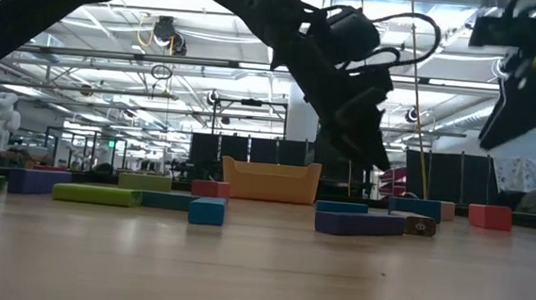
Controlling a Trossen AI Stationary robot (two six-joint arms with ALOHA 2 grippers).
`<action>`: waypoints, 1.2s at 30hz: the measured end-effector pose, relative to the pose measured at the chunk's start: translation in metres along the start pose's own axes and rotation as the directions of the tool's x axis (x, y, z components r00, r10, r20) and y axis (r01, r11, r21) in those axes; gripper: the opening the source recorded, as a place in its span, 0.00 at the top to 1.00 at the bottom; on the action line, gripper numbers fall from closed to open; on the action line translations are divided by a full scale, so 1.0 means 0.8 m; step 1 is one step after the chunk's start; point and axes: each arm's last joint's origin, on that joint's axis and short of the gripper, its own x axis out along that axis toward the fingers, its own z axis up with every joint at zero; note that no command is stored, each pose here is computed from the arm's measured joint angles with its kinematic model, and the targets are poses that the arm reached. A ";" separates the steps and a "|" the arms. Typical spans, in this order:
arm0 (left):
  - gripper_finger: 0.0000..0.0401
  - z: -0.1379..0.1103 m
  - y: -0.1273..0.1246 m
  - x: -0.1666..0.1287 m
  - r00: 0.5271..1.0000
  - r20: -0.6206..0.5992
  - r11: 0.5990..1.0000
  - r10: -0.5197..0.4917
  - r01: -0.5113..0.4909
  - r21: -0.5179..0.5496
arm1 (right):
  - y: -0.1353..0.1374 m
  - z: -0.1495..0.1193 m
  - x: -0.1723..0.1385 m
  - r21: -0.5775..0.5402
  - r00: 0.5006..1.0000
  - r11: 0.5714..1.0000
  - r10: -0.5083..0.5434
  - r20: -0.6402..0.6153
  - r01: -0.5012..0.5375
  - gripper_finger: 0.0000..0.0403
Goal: Sort blocks by size
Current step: Put the big blue rectangle block into the orange bin
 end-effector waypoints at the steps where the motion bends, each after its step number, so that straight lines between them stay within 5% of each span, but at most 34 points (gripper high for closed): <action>1: 0.22 0.000 0.003 -0.002 1.000 -0.003 1.000 0.002 -0.002 0.000 | -0.004 -0.005 0.007 0.010 1.000 1.000 0.017 0.007 -0.017 0.55; 11: 0.22 -0.004 0.008 -0.018 0.998 -0.065 0.999 -0.022 0.023 0.027 | -0.043 -0.031 0.054 0.021 0.990 0.992 0.126 0.064 -0.128 0.54; 19: 0.22 0.009 0.018 -0.058 0.999 -0.045 0.999 -0.011 0.013 0.043 | -0.055 -0.018 0.079 -0.040 0.990 0.990 0.133 0.045 -0.132 0.41; 36: 0.22 0.023 0.030 -0.209 0.999 -0.044 0.999 0.001 0.001 0.034 | -0.100 0.034 0.124 -0.126 0.955 0.949 0.296 0.028 -0.290 0.37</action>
